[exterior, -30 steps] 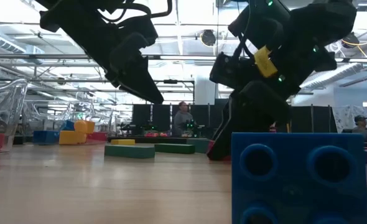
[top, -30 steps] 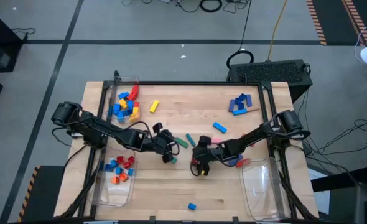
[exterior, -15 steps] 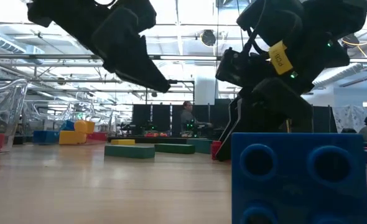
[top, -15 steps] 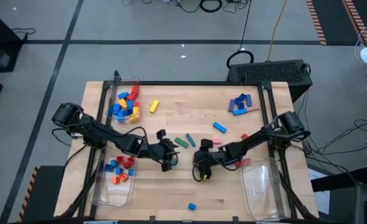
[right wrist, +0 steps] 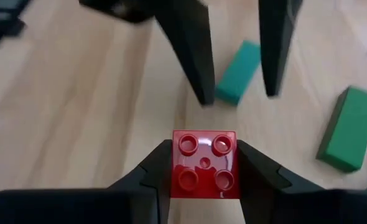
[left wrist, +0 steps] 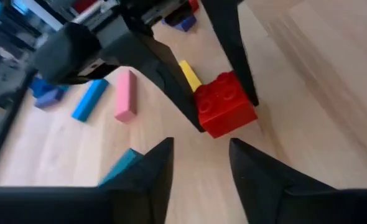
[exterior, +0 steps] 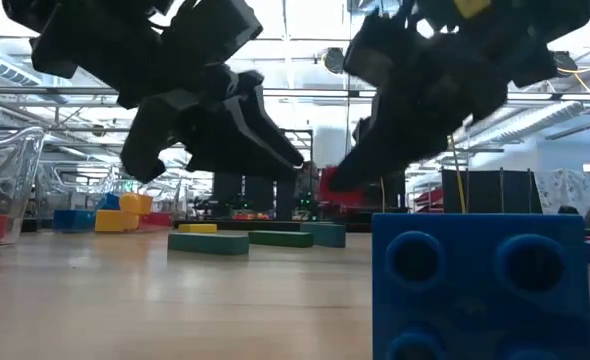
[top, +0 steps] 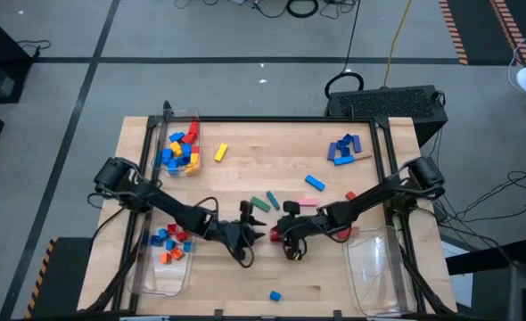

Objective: Sort blocks by size
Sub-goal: Put the red four stud game piece into the bottom left transparent bin

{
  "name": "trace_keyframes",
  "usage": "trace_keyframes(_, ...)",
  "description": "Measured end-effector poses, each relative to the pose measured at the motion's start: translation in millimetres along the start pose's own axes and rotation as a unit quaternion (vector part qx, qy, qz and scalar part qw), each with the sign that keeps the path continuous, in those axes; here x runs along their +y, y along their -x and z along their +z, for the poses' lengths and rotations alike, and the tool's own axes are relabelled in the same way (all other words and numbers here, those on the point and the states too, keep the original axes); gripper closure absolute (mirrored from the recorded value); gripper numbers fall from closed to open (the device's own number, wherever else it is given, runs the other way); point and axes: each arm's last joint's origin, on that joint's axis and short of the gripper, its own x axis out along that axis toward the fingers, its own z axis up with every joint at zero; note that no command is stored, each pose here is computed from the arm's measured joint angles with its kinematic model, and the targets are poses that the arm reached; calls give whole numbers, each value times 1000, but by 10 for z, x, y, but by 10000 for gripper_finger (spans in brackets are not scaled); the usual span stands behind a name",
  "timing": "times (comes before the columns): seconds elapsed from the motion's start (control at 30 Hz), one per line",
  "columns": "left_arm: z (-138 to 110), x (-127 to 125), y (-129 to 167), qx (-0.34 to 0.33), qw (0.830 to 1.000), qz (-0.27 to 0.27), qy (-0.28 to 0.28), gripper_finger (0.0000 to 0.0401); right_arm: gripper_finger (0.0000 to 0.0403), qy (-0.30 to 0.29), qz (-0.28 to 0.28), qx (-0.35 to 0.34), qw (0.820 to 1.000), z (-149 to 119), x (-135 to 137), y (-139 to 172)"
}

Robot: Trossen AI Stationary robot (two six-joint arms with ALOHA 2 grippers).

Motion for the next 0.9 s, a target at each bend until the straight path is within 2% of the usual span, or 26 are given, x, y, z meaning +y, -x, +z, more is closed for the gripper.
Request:
trace_keyframes(0.2,91,-36,25,-20,999,13,-48,166,286,-13,54,-23,998,96,-4,33)
trace_keyframes(0.33,134,-77,49,-37,997,5,-74,139,286,-23,98,-37,994,148,-22,32)
trace_keyframes(0.6,232,-184,118,-76,992,2,-99,147,286,-45,116,-57,991,216,-85,29)
trace_keyframes(0.77,237,-196,127,-75,991,7,-111,158,286,-51,165,-73,982,269,-87,42)
trace_keyframes(0.9,252,-187,131,-79,990,18,-117,166,286,-55,176,-79,980,286,-94,45)
